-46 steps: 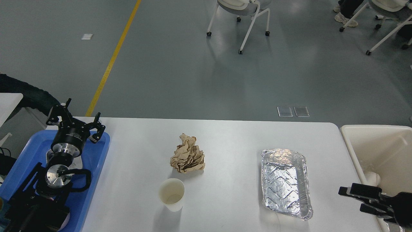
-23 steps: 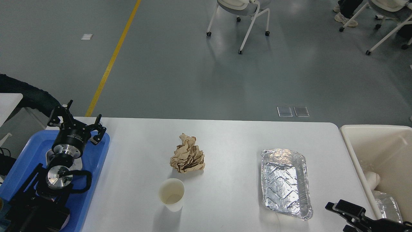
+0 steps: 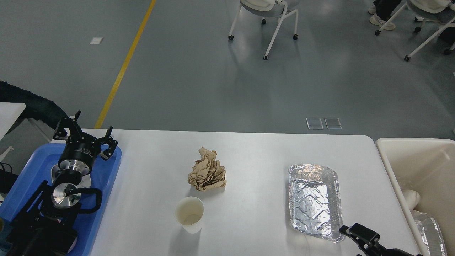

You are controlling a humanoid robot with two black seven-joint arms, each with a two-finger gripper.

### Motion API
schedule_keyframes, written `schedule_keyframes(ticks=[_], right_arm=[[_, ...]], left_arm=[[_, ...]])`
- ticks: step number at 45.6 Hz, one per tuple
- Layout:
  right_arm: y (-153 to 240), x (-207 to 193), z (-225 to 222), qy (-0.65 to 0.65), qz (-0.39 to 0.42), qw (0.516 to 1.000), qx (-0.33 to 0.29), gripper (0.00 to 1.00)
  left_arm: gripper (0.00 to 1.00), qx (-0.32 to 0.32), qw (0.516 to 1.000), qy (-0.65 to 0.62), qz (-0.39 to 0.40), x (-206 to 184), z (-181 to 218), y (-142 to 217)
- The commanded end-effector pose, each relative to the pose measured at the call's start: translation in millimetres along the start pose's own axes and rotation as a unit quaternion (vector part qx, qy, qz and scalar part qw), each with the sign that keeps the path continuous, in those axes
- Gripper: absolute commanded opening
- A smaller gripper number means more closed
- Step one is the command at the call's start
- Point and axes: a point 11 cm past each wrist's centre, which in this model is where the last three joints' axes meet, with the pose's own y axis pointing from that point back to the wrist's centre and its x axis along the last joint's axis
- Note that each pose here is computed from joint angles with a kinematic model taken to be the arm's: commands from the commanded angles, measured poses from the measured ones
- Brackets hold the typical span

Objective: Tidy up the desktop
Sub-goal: 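Lower the right gripper to the near edge of the foil tray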

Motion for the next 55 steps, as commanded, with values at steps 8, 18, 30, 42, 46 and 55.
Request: schedule_keyframes(ticks=[8,18,30,42,46,55], right_arm=[[-15,-16,1,-0.081,0.010,0.996,-0.024,1.00],[-27,-26,-1,-0.124,0.030,0.991,-0.049,1.00],[-41,-31,-17,-0.164,0.049,0.984,-0.050,1.00],[-50,-43,-25,-0.187,0.049,0.980,-0.049,1.00],[-52,-46,-26,-0.188,0.045,0.980,-0.046,1.00],[-59,-45,-24,-0.187,0.051,0.980,-0.048,1.00]], left_arm=[[0.97,0.001,1.000,0.001,0.001,1,-1,1],[0.97,0.001,1.000,0.000,0.002,2,-1,1],[0.97,0.002,1.000,-0.001,0.002,2,-1,1],[0.97,0.002,1.000,-0.002,0.003,3,0,1],[0.97,0.002,1.000,-0.001,0.003,2,-1,1],[0.97,0.003,1.000,-0.001,0.003,3,-1,2]])
